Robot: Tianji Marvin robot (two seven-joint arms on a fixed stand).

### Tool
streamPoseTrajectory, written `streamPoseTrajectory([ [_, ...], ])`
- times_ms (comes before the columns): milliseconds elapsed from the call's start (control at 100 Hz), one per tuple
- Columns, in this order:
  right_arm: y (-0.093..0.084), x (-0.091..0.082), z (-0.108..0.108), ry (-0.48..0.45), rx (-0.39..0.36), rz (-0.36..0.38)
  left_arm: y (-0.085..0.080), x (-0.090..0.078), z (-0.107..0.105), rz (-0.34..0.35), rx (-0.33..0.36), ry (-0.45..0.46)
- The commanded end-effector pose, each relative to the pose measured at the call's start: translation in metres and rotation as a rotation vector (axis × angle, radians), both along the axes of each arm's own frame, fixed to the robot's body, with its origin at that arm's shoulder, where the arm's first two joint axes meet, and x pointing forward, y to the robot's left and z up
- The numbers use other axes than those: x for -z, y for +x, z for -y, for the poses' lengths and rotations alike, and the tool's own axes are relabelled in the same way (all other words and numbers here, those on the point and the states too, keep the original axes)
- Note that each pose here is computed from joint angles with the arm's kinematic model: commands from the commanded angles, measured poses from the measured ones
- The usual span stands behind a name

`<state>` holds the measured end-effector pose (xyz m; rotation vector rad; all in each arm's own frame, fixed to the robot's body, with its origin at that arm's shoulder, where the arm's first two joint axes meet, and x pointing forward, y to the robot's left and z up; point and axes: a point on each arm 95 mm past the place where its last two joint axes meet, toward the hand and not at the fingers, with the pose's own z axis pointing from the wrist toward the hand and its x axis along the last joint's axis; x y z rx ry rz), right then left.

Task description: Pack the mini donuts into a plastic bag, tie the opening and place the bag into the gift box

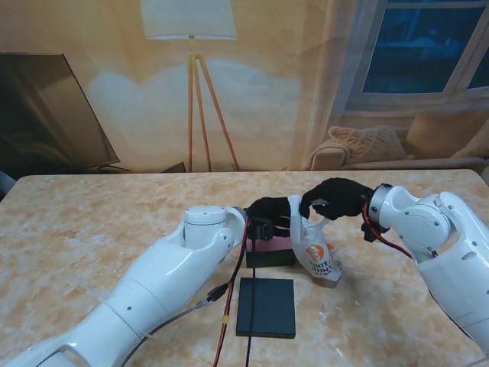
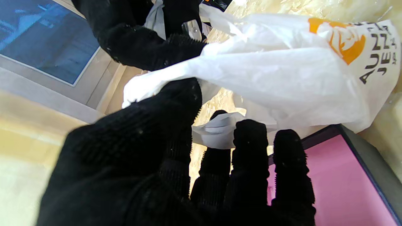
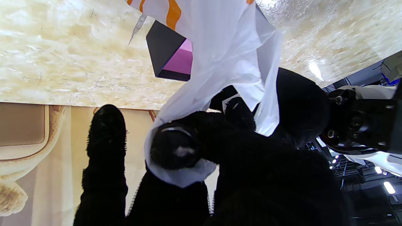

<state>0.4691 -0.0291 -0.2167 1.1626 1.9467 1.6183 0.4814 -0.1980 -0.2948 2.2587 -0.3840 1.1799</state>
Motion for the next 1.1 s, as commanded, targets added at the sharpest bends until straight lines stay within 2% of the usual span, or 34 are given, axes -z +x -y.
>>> streamPoseTrajectory([
  [0, -0.0033, 0.0043, -0.007, -0.003, -0.016, -0.006, -0.0051, -0.0103, 0.0149, 0.017, 0.04, -0.032],
  [420, -0.0016, 0.0059, -0.0015, 0.058, 0.032, -0.009, -0.004, -0.01, 0.0116, 0.028, 0.028, -0.034],
  [770, -0.0018, 0.0036, -0.0002, 0.116, 0.051, -0.005, -0.0034, -0.0091, 0.0084, 0.035, 0.06, -0.021],
  [1090, -0.0021, 0.0042, -0.0004, 0.189, 0.086, 0.008, -0.0029, -0.0088, 0.0067, 0.047, 0.057, 0.004],
])
